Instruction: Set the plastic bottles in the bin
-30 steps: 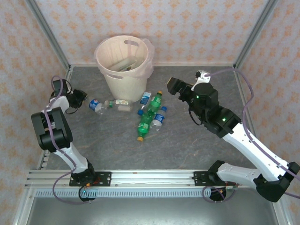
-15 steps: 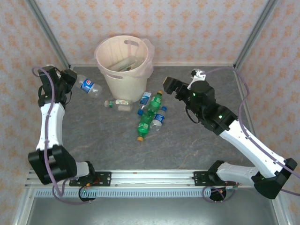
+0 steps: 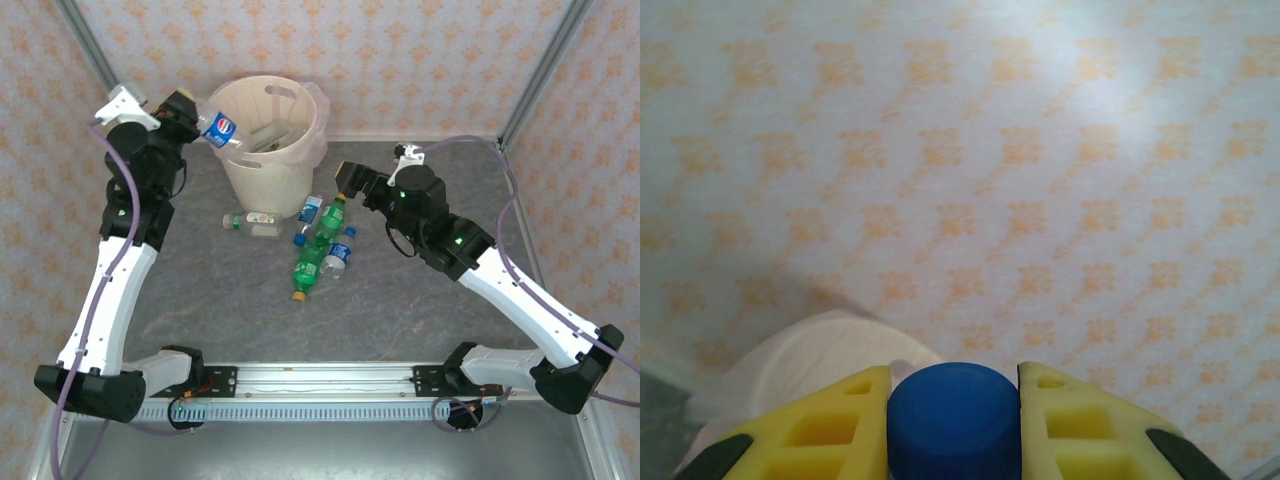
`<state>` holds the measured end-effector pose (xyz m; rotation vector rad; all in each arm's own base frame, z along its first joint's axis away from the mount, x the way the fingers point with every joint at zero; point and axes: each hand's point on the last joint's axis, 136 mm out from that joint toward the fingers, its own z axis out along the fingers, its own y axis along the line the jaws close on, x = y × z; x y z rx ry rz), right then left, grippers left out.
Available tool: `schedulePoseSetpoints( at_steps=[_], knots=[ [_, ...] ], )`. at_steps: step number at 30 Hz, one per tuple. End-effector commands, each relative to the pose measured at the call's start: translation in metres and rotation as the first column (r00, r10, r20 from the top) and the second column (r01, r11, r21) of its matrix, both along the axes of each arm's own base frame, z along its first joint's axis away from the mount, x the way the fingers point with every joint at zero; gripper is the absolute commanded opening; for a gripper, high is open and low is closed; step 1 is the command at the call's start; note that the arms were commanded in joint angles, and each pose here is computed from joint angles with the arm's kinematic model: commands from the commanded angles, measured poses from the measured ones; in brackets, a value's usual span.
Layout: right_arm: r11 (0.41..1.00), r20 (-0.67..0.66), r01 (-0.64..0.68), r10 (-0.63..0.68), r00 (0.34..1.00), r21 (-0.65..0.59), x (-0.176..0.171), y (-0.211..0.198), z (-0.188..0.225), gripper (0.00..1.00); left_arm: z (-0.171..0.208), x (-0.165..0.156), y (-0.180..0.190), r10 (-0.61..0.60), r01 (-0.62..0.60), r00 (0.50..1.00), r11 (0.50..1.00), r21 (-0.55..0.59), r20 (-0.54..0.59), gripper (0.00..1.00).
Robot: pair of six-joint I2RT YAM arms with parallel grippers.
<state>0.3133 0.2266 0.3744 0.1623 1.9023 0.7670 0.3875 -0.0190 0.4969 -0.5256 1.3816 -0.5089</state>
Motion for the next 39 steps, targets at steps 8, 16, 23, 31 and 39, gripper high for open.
schedulePoseSetpoints(
  at_steps=[8, 16, 23, 31, 39],
  knots=[
    [1.000, 0.043, -0.015, 0.014, 0.999, 0.015, -0.005, 0.003, 0.020, 1.00, 0.041, 0.033, -0.058, 0.224, -0.260, 0.965, 0.883, 0.391, 0.136, 0.24],
    [1.000, 0.041, 0.006, -0.007, 0.999, 0.017, -0.009, -0.005, 0.021, 1.00, 0.017, 0.079, -0.082, 0.332, -0.351, 0.934, 0.788, 0.506, 0.131, 0.24],
    [1.000, 0.036, 0.019, -0.020, 0.999, 0.011, -0.012, -0.010, 0.018, 1.00, -0.011, 0.114, -0.097, 0.347, -0.338, 0.933, 0.751, 0.567, 0.097, 0.27],
    [1.000, 0.023, 0.025, -0.024, 0.999, -0.007, -0.011, -0.010, 0.009, 1.00, -0.015, 0.119, -0.109, 0.274, -0.229, 0.962, 0.790, 0.569, 0.007, 0.88],
    [1.000, -0.028, 0.019, -0.019, 0.999, -0.008, -0.007, -0.003, -0.017, 1.00, -0.013, 0.083, -0.110, 0.136, -0.088, 0.989, 0.872, 0.481, -0.065, 0.99]
  ],
)
